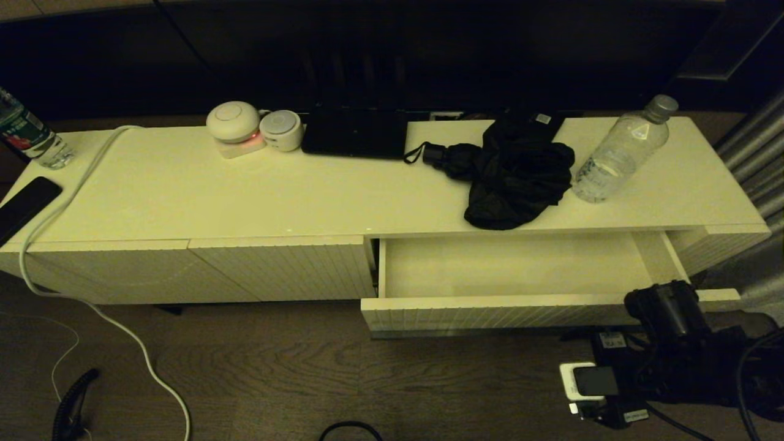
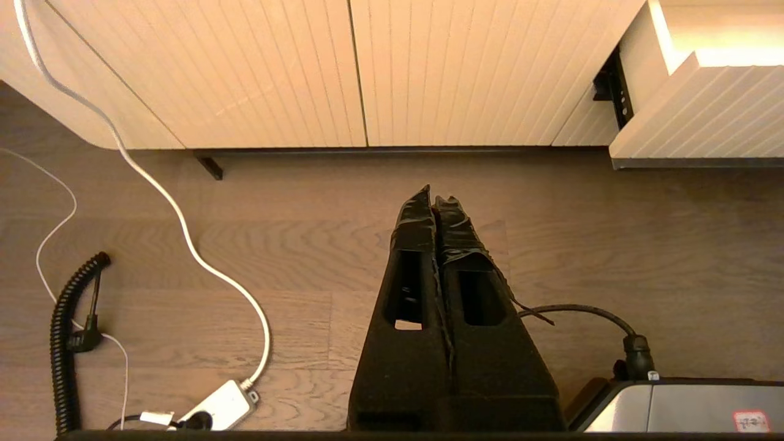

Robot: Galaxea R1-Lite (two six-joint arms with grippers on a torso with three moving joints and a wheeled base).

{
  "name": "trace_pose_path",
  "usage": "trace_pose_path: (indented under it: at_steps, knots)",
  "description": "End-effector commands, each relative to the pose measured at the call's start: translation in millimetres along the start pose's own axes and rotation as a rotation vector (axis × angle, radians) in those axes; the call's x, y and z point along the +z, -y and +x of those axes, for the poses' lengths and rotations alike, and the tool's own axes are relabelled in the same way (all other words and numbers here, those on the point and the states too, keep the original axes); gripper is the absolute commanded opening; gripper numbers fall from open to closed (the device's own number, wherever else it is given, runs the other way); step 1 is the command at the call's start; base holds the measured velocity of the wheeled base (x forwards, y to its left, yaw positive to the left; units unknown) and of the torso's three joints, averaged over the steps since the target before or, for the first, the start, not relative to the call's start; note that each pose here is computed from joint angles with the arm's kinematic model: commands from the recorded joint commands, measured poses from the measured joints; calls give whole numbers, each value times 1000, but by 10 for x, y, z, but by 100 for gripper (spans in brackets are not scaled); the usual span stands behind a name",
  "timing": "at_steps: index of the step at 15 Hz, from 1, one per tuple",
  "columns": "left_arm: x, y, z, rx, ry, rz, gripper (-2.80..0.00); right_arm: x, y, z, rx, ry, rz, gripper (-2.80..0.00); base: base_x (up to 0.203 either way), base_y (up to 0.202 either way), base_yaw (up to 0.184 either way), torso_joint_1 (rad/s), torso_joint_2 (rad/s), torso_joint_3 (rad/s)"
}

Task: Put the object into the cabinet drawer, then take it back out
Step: Open the drawer

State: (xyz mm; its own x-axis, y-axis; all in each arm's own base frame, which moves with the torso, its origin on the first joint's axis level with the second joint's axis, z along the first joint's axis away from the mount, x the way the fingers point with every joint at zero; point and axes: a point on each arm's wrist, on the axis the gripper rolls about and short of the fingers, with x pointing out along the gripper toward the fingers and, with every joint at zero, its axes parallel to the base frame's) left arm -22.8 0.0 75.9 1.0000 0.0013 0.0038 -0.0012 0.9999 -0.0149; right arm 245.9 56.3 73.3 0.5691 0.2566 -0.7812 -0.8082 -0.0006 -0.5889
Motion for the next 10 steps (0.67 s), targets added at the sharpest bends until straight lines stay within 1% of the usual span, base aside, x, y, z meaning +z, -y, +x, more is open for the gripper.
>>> trace_pose_path:
  at_steps: [1,2,3,4,5,6,7,8,10]
  knots:
    - [-3,0,0,0,1,0,-280,76,-15,-504,-94,20,-16,-280,0,0,0,0,0,0]
    - [-2,0,0,0,1,0,-280,94,-41,-669,-104,22,4,-280,0,0,0,0,0,0]
    - [-4,0,0,0,1,0,-280,116,-59,-850,-109,25,53,-280,0,0,0,0,0,0]
    - [-4,0,0,0,1,0,-280,139,-59,-1002,-82,22,126,-280,0,0,0,0,0,0]
    - [-3,0,0,0,1,0,-280,180,-9,-1137,-52,22,200,-280,0,0,0,0,0,0]
    - [-2,0,-1,0,1,0,-280,231,31,-1272,-15,21,299,-280,0,0,0,0,0,0]
    - [0,0,-1,0,2,0,-280,301,98,-1395,6,30,414,-280,0,0,0,0,0,0]
    - [0,0,-1,0,2,0,-280,360,157,-1479,19,39,511,-280,0,0,0,0,0,0]
    - [-1,0,0,0,1,0,-280,494,286,-1518,53,59,702,-280,0,0,0,0,0,0]
